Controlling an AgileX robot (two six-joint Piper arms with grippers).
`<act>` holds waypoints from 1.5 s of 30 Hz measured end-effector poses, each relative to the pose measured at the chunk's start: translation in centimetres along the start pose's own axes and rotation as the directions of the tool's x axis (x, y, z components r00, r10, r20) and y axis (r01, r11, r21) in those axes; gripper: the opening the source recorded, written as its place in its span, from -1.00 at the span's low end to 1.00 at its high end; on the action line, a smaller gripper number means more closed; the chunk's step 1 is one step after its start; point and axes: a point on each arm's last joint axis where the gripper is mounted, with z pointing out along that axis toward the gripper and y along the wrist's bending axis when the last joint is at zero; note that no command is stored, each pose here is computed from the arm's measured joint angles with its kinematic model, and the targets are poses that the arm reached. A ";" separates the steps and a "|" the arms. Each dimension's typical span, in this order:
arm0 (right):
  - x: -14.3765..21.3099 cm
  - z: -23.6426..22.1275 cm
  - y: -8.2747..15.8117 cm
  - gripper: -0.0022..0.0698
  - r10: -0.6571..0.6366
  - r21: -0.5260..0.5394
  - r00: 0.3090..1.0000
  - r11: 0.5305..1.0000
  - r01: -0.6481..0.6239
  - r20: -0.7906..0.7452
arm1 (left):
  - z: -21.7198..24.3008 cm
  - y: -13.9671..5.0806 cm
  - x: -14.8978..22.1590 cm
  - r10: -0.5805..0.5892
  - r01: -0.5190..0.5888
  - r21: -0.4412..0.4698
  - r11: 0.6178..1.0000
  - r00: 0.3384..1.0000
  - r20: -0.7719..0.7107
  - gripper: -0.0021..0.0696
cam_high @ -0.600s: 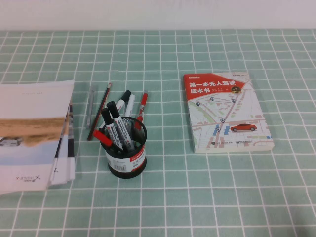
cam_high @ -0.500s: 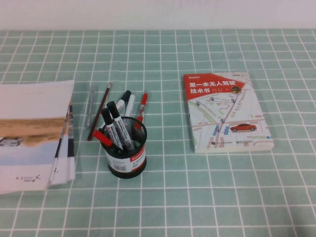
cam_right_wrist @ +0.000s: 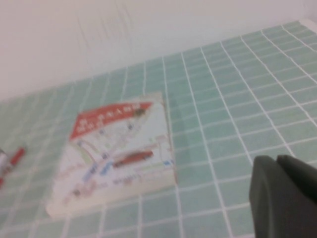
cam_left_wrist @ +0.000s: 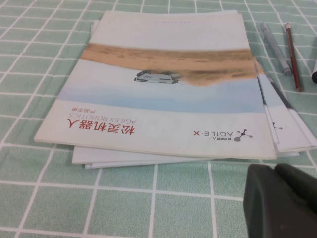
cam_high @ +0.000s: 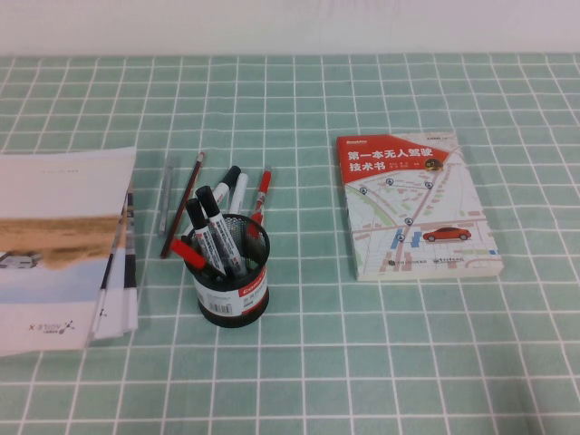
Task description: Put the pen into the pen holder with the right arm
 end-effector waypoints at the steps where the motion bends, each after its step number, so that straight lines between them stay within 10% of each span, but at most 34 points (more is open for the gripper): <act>1: -0.1 0.0 0.1 -1.00 0.027 -0.006 1.000 1.000 -0.027 0.013 | 0.0 0.0 0.0 0.000 0.000 0.000 1.000 1.000 0.000 -0.95; 9: -0.6 0.0 0.4 -1.00 0.323 -0.065 0.945 0.945 -0.320 0.045 | 0.0 0.0 0.0 0.000 0.000 0.000 1.000 1.000 0.000 -0.95; 25: -0.6 -0.1 0.9 -1.00 0.413 -0.085 0.911 0.907 -0.413 -0.025 | 0.0 0.0 0.0 0.000 0.000 0.000 1.000 1.000 0.000 -0.95; 35: -7.2 1.3 4.1 -1.00 0.275 -0.045 0.885 0.948 -0.314 -0.377 | 0.0 0.0 0.0 0.000 0.000 0.000 1.000 1.000 0.000 -0.95; 45: -11.9 10.0 6.4 -1.00 0.093 -0.067 0.711 0.979 -0.194 -0.697 | 0.0 0.0 0.0 0.000 0.000 0.000 1.000 1.000 0.000 -0.95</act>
